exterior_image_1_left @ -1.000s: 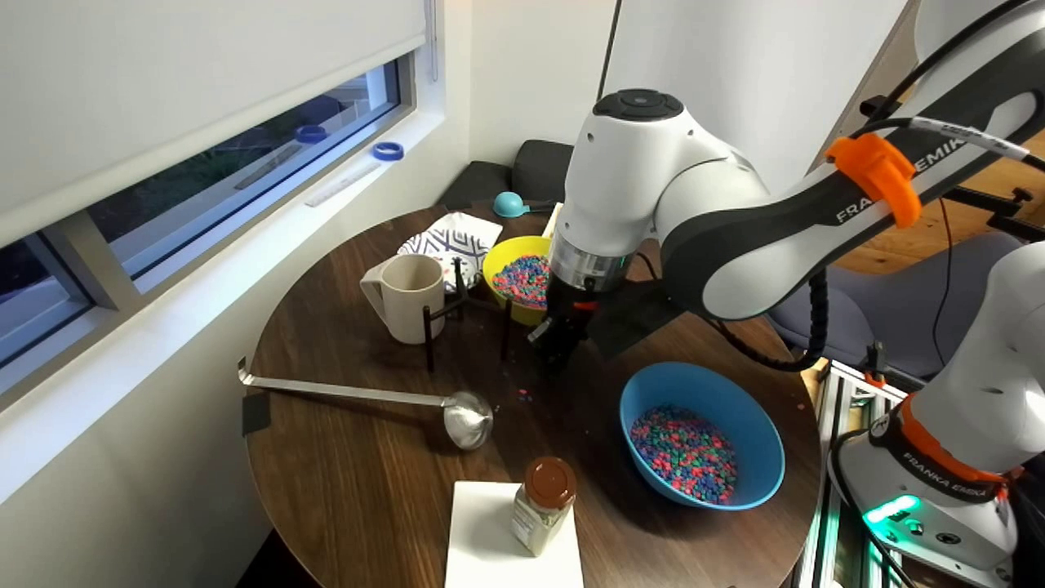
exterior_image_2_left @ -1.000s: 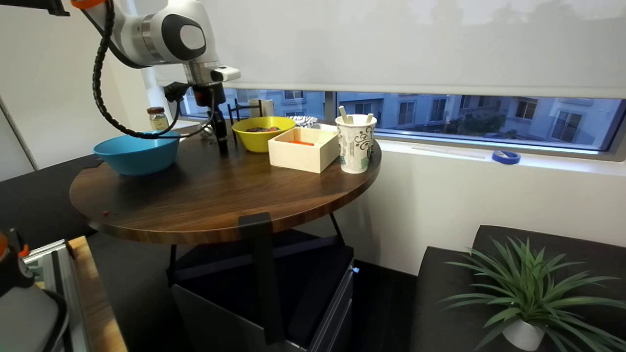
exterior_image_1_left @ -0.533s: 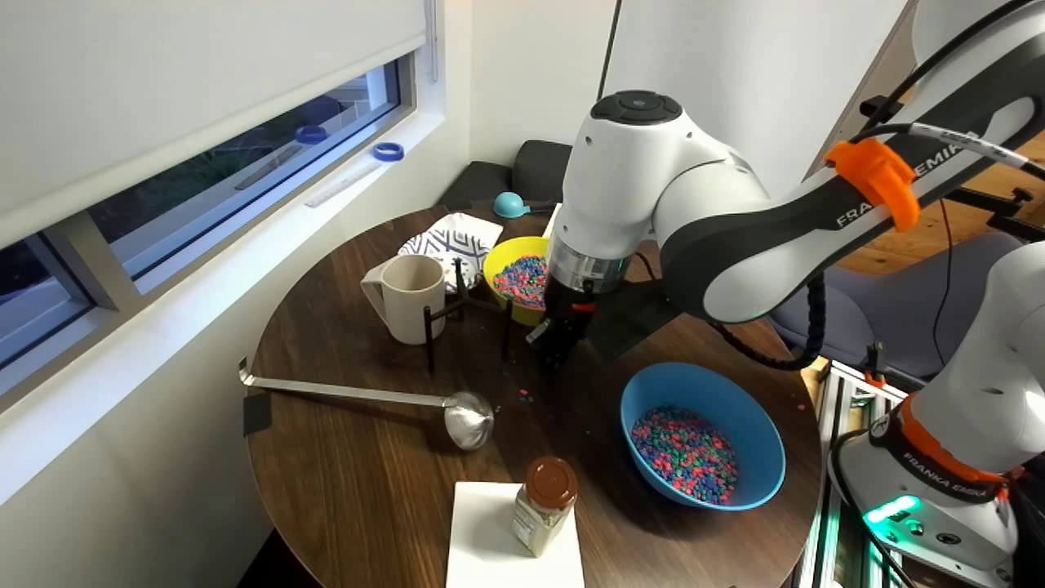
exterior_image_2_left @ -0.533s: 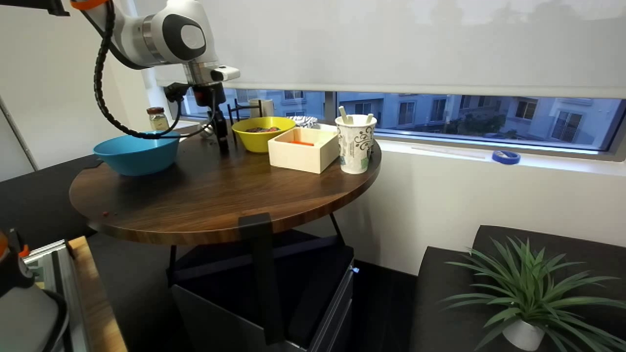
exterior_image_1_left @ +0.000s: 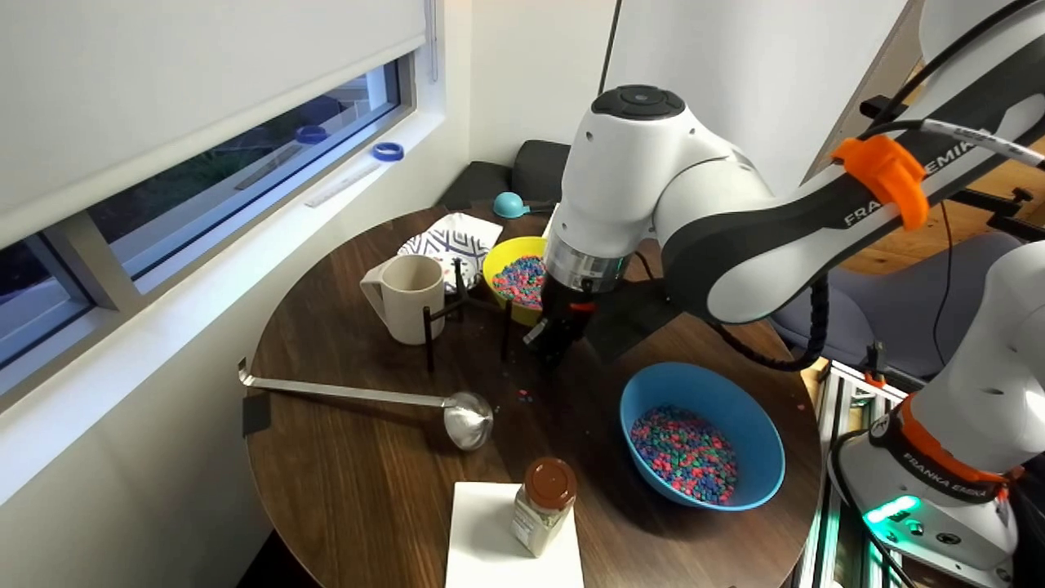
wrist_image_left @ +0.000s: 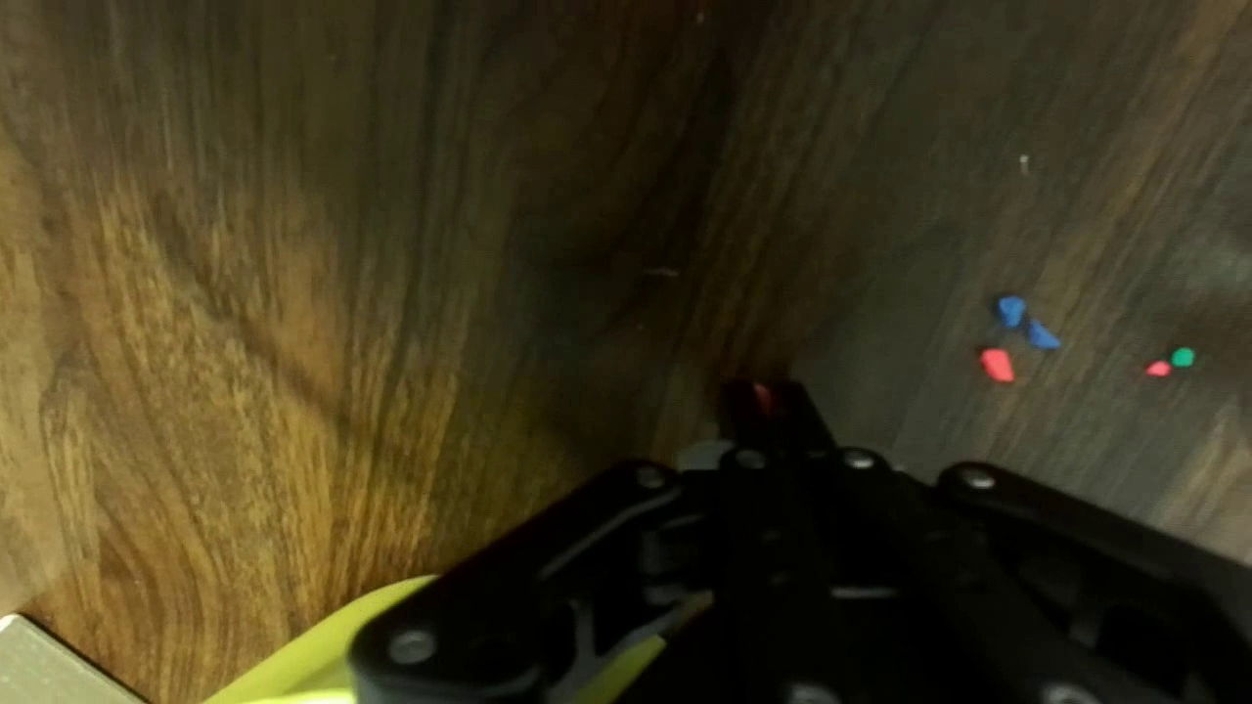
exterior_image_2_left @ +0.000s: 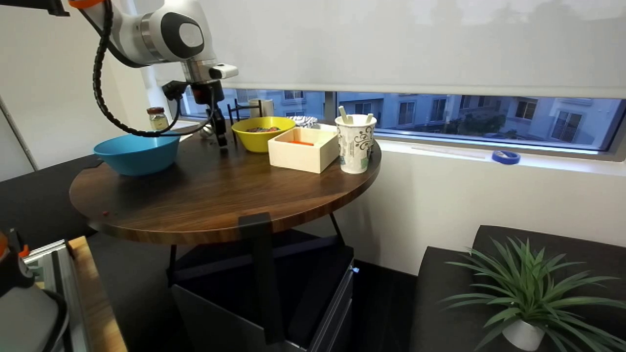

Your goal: Pick up a pink object from the table and place it in the larger bowl

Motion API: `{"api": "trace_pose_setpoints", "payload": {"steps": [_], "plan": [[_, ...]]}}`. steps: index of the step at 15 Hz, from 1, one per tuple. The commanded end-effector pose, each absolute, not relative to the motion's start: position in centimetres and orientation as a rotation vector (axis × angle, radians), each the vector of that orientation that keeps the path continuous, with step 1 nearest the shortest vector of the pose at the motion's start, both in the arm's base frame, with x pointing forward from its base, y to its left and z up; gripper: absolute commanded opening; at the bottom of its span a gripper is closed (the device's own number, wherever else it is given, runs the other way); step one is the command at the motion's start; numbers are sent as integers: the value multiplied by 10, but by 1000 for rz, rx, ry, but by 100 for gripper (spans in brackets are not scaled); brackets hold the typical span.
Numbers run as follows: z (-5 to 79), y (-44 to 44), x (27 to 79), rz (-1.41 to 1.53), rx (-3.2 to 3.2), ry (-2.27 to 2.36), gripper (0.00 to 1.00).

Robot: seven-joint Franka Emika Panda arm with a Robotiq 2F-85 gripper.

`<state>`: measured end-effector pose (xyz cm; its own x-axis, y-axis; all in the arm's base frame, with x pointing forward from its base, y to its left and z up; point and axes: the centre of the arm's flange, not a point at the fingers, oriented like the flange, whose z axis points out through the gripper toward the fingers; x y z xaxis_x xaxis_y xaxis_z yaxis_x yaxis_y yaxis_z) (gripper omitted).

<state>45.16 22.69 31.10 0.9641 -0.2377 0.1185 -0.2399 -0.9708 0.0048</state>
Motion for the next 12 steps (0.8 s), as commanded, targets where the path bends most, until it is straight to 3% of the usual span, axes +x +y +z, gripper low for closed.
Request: {"api": "trace_pose_setpoints", "payload": {"steps": [1,12], "plan": [[348,233,439,204,3081,-386,2],[424,163,477,580,3000,-576,2]]}}
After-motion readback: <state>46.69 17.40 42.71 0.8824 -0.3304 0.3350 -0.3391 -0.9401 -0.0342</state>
